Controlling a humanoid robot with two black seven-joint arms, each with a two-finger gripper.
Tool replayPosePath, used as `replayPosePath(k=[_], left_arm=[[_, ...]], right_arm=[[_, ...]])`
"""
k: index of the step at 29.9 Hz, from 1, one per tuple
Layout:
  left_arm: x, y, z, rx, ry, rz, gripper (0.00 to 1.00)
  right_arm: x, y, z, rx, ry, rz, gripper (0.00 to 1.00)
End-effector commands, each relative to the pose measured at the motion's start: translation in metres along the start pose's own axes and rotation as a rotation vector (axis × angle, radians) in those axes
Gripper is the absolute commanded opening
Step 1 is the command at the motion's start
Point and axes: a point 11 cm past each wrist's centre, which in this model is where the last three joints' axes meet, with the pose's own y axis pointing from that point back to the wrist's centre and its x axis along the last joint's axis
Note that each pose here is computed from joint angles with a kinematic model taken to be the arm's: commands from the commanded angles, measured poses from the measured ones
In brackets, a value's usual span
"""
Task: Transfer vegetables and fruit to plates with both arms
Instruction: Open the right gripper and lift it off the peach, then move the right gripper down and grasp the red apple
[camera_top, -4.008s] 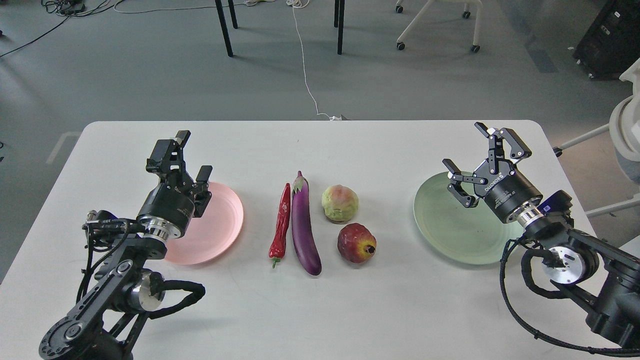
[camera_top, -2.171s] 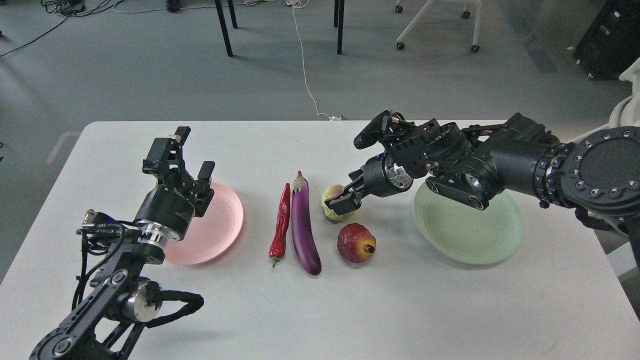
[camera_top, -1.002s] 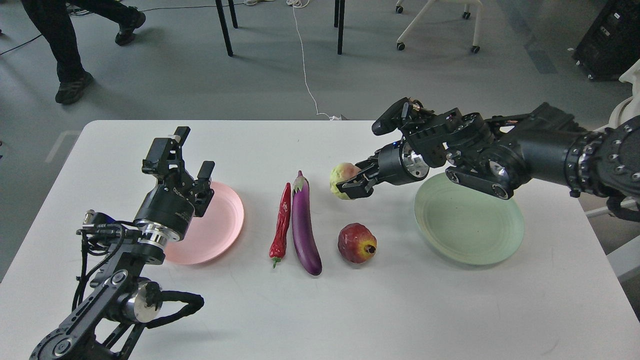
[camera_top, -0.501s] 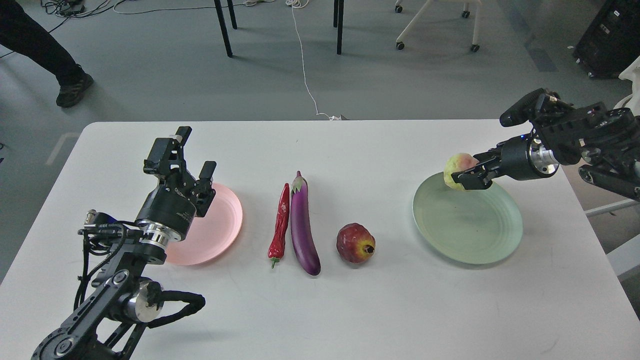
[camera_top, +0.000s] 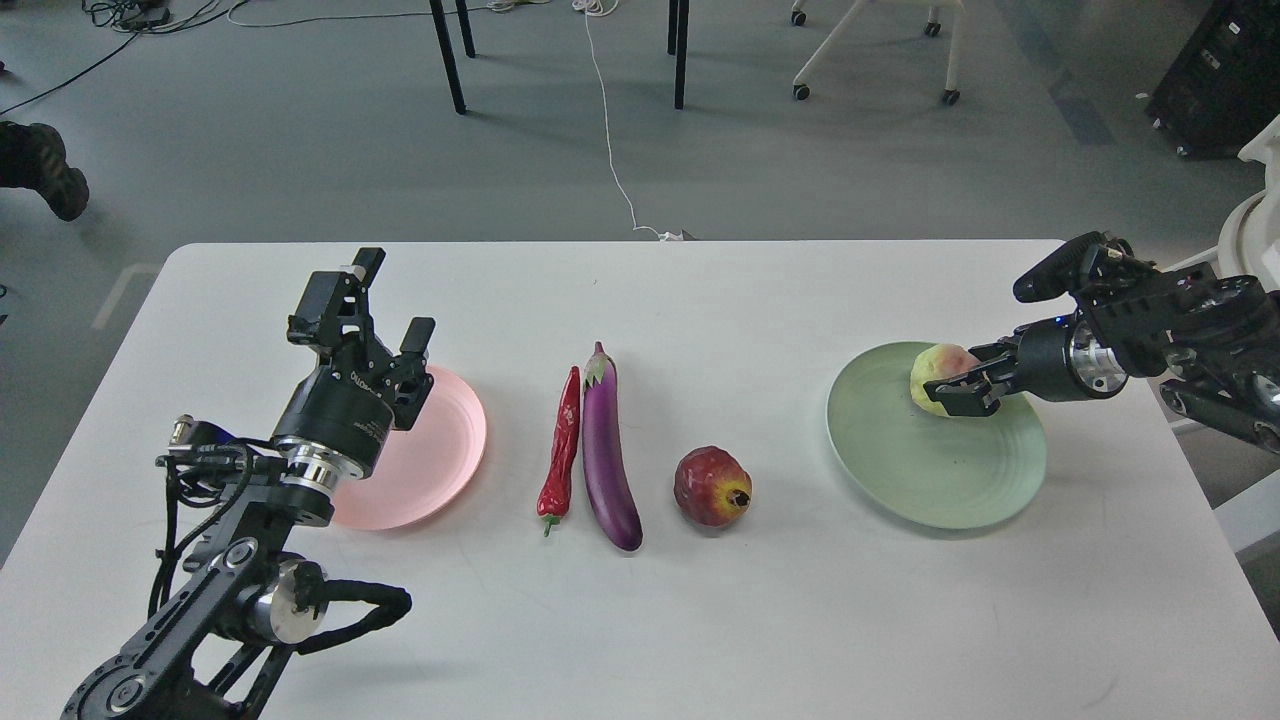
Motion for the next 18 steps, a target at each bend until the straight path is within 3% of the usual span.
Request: replayPosePath(k=[1,4,7,11,18], left_arm=[[0.001,0.000,0.000,0.000,-0.001,0.002,0.99],[-0.001,0.001,0.001,-0.002,0.000,-0.002,0.99],[0.000,0.001,0.001,-0.001,-0.001,-0.002,0.99],[0.000,0.001,0.002,-0.002,-0.004,-0.004,0.99],[0.001,0.004,0.002,-0.001,-0.008,-0.003,0.99]], right_arm=[[0.012,0.006,-0.010,0.034,0.007,0.020,0.96],[0.046,0.024,-0.028,0.090,0.030,0.077,0.96],[0.070,0.031,-0.074,0.217,0.070,0.101,0.96],[0.077,0.031,-0.115,0.328,0.103,0.090,0.96],[0.083,-0.003,-0.179,0.450,0.194,0.026,0.96]])
